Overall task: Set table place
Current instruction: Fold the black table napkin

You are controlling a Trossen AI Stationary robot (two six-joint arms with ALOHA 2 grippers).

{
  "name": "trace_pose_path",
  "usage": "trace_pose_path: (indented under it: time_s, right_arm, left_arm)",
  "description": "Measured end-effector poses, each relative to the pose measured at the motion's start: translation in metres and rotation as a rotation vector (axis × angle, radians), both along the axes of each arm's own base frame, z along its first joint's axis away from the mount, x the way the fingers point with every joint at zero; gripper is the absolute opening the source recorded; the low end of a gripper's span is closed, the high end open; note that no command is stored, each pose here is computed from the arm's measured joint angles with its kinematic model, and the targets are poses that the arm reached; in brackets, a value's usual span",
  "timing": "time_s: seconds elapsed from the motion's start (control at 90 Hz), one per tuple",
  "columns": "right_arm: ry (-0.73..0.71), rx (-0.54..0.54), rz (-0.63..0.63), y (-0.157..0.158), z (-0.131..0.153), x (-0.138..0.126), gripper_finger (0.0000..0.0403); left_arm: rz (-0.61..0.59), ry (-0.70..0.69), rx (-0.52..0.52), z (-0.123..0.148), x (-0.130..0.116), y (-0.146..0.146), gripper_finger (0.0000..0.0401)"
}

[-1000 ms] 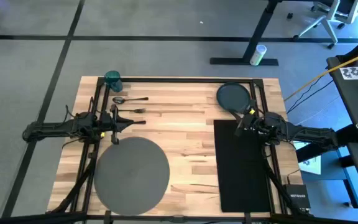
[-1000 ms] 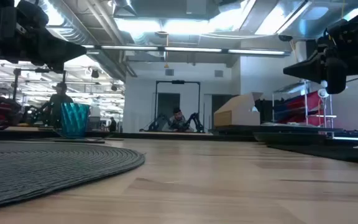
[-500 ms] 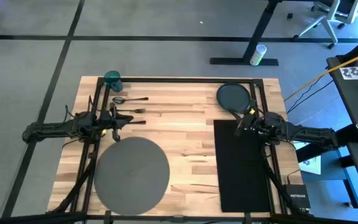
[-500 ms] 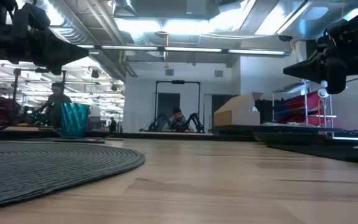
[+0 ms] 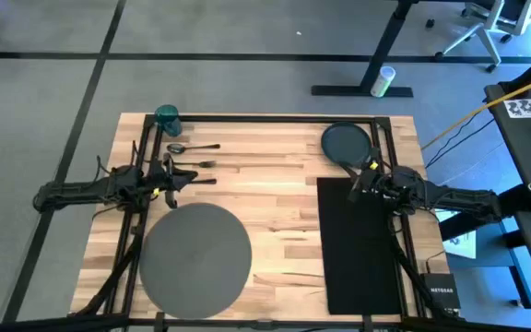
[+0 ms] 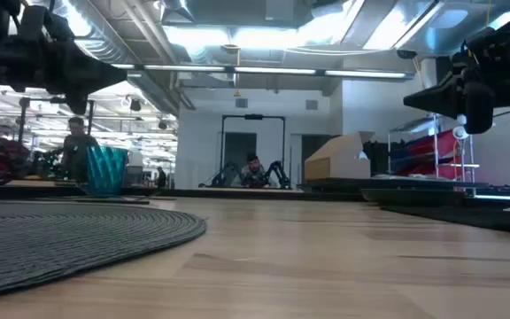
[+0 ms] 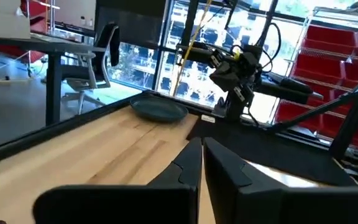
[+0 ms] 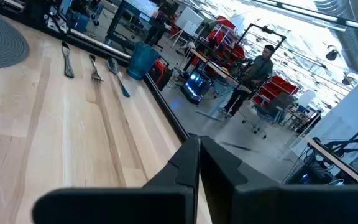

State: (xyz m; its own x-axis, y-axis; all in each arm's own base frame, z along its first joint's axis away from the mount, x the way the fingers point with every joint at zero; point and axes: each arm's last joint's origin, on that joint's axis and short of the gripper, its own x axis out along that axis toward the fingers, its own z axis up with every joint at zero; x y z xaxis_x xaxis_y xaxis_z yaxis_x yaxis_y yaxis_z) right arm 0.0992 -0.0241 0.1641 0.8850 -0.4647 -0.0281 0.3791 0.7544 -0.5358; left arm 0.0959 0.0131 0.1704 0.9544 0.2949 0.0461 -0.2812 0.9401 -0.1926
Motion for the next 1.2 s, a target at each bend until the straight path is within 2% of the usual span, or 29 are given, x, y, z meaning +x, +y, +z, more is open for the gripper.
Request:
trace_pose_path:
  time_s: [0.222, 0.433, 0.556, 0.733, 0.844, 1.022, 1.2]
  right_arm:
    - [0.0, 0.0, 0.0, 0.0, 0.0, 0.0, 0.0]
    - [0.0, 0.0, 0.0, 0.0, 0.0, 0.0, 0.0]
    - [0.0, 0.0, 0.0, 0.0, 0.0, 0.0, 0.0]
    - [0.0, 0.0, 0.0, 0.0, 0.0, 0.0, 0.0]
    - [0.0, 0.0, 0.0, 0.0, 0.0, 0.0, 0.0]
    - [0.0, 0.0, 0.0, 0.0, 0.0, 0.0, 0.0]
    - [0.0, 0.0, 0.0, 0.0, 0.0, 0.0, 0.0]
  left_arm:
    - [0.0, 0.006, 0.015, 0.0, 0.0, 0.0, 0.0]
    - [0.01, -0.021, 0.133, 0.006, 0.0, 0.0, 0.0]
    - [-0.002, -0.056, 0.163, 0.011, -0.001, -0.001, 0.0]
    - [-0.033, -0.074, 0.177, 0.028, -0.001, -0.002, 0.0]
    - [-0.026, -0.061, 0.235, 0.046, 0.0, -0.002, 0.0]
    - [-0.031, 0.033, 0.289, 0.072, 0.014, -0.001, 0.0]
    - [-0.083, 0.213, 0.311, 0.093, 0.045, 0.001, 0.0]
